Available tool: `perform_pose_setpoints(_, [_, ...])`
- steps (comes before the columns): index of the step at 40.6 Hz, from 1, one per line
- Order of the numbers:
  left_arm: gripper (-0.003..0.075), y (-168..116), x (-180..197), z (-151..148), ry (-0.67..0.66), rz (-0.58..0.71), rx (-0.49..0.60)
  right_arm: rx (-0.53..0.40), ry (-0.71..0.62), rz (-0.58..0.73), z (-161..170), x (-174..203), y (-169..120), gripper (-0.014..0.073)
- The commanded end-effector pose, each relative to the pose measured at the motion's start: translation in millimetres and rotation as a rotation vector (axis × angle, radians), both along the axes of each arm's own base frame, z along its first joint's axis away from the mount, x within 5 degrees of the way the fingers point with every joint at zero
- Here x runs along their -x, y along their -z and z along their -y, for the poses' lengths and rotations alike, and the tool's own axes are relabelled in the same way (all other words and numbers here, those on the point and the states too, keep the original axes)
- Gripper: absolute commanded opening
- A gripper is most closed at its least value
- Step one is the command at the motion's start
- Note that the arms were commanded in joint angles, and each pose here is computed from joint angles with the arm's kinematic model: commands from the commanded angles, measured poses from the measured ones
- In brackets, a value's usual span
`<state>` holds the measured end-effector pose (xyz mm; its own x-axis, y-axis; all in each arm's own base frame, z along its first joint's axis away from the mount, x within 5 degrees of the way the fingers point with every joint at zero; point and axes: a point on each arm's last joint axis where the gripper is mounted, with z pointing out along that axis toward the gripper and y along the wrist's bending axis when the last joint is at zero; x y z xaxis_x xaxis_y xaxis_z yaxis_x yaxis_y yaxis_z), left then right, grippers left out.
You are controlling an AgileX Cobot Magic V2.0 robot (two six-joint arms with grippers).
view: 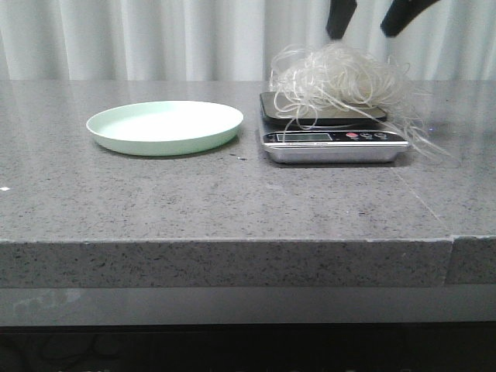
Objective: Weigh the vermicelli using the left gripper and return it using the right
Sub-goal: 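Lower the right gripper into the vermicelli on the scale and close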
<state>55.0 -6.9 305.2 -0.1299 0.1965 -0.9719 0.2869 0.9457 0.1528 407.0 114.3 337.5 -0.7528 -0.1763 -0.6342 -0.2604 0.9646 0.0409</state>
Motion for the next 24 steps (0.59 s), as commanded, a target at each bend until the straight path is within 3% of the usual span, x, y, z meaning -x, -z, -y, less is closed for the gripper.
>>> perform_pose_setpoints(1, [0.0147, -14, 0, 2, 0.020, 0.073, 0.027, -0.031, -0.025, 0.083, -1, 3, -24, 0.0584])
perform_pose_setpoints(10, [0.0147, -14, 0, 2, 0.021, 0.073, 0.029, -0.074, -0.069, 0.060, -9, -4, -11, 0.0580])
perform_pose_setpoints(24, [0.0147, -14, 0, 2, 0.021, 0.073, 0.029, -0.067, -0.069, 0.010, -13, -16, 13, 0.0547])
